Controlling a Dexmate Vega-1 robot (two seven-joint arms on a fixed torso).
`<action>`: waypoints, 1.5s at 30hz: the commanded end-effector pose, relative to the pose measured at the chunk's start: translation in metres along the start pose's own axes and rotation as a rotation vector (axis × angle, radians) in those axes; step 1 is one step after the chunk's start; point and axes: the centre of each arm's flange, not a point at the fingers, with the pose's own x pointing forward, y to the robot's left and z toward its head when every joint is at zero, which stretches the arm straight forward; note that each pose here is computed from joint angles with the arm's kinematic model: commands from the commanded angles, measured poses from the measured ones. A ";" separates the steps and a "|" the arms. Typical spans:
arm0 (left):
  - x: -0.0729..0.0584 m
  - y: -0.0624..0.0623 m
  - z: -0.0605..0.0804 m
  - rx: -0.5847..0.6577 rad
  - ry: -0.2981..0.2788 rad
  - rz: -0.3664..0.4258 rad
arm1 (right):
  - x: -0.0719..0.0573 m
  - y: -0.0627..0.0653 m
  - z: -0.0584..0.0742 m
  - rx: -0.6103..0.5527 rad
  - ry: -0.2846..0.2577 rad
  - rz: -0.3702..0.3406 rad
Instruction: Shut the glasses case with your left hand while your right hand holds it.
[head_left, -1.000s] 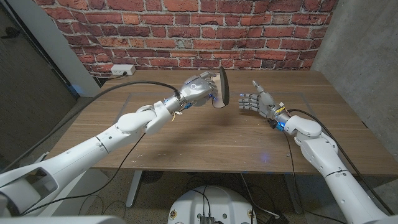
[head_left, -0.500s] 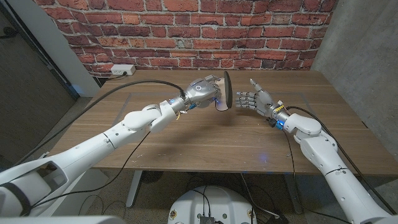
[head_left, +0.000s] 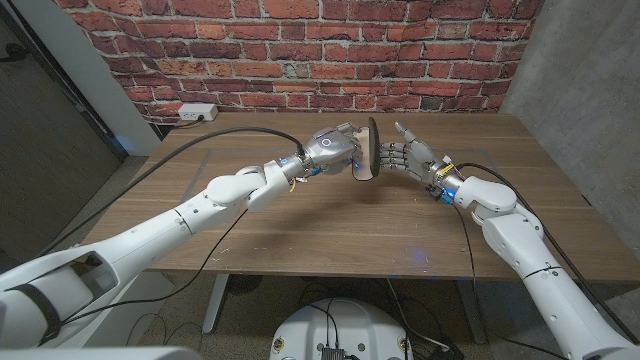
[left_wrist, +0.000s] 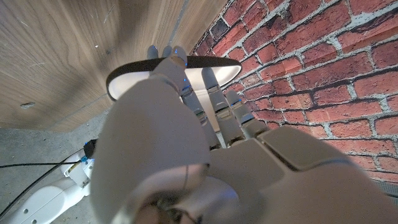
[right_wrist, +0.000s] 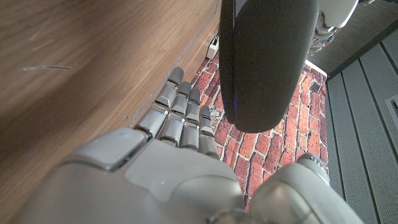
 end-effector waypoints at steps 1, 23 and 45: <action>0.014 0.009 0.006 0.029 -0.039 0.028 | 0.003 0.008 0.008 -0.023 0.005 0.064; 0.032 0.005 0.007 -0.018 -0.034 0.014 | 0.002 0.008 0.006 -0.023 -0.003 0.104; 0.037 0.011 0.008 -0.006 -0.016 -0.020 | 0.007 0.007 -0.003 0.070 -0.090 0.136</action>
